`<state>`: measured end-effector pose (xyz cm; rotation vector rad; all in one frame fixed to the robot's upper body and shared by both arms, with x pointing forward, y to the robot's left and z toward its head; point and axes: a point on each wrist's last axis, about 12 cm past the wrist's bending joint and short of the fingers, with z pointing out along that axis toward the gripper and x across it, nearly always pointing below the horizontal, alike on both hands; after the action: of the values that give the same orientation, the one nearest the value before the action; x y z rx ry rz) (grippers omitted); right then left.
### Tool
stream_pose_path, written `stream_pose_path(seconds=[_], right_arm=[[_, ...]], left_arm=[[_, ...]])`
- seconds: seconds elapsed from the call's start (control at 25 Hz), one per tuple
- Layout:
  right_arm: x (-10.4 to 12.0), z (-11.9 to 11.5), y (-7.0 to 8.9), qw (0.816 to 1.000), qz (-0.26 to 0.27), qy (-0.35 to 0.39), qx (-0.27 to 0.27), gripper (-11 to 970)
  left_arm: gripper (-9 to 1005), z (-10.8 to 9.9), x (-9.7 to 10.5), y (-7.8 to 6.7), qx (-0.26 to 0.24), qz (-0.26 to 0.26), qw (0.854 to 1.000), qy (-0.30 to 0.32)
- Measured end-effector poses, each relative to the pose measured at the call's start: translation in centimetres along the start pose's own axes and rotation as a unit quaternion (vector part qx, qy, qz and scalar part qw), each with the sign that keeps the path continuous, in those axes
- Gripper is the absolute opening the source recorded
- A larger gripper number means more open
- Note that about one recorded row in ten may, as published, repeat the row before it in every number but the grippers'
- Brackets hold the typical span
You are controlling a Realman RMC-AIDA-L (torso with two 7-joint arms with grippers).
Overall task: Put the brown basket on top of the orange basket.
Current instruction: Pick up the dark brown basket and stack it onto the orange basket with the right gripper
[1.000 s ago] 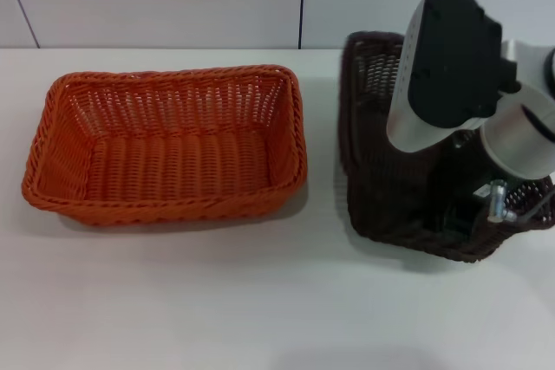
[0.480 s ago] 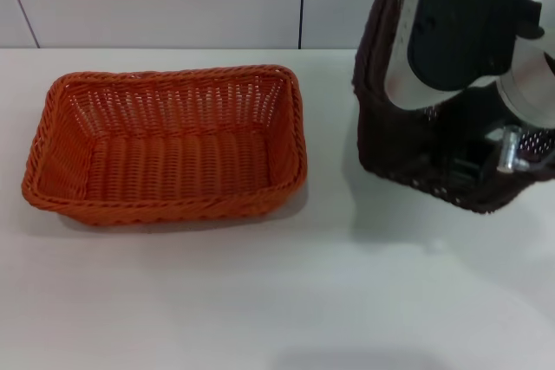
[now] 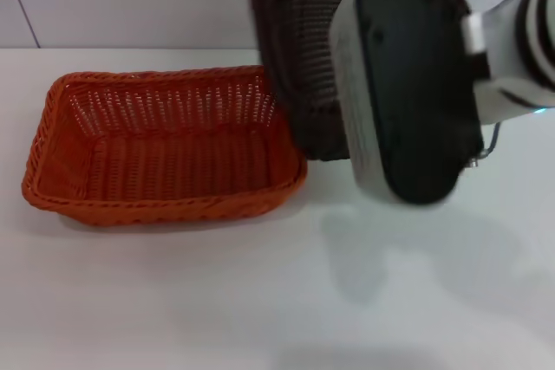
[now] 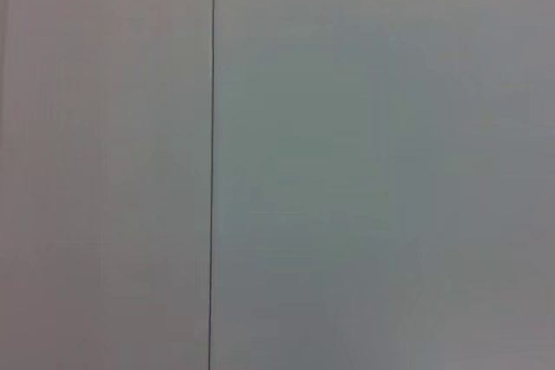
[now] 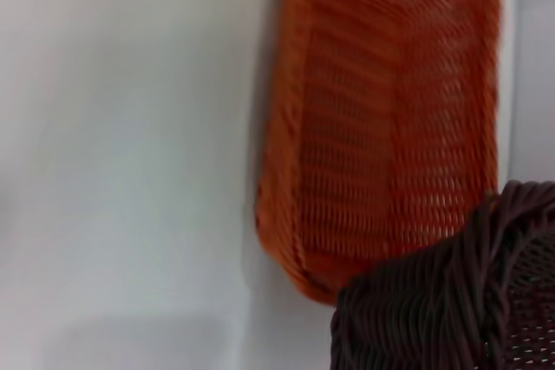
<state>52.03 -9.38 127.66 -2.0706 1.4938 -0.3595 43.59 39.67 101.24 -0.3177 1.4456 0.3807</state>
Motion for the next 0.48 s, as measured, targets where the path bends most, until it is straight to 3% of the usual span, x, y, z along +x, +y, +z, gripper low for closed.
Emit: stream_pose_path(seconds=[0.16, 0.2, 0.24, 0.48], right_arm=[[-0.5, 0.7, 0.3, 0.991, -0.132, -0.016, 0.019, 128], [-0.5, 0.7, 0.3, 0.991, -0.132, -0.016, 0.019, 128], [-0.3, 0.9, 0.4, 0.984, -0.175, -0.017, 0.028, 128], [0.5, 1.8, 0.1, 0.962, -0.267, -0.018, 0.055, 128]], left_arm=[[789, -0.1, 0.0, -0.2, 0.001, -0.005, 1.000, 0.000], [789, -0.2, 0.1, -0.5, 0.007, -0.006, 1.000, 0.003], [789, -0.2, 0.1, -0.7, 0.013, -0.005, 1.000, 0.004], [788, -0.2, 0.2, -1.1, 0.021, -0.007, 1.000, 0.005]])
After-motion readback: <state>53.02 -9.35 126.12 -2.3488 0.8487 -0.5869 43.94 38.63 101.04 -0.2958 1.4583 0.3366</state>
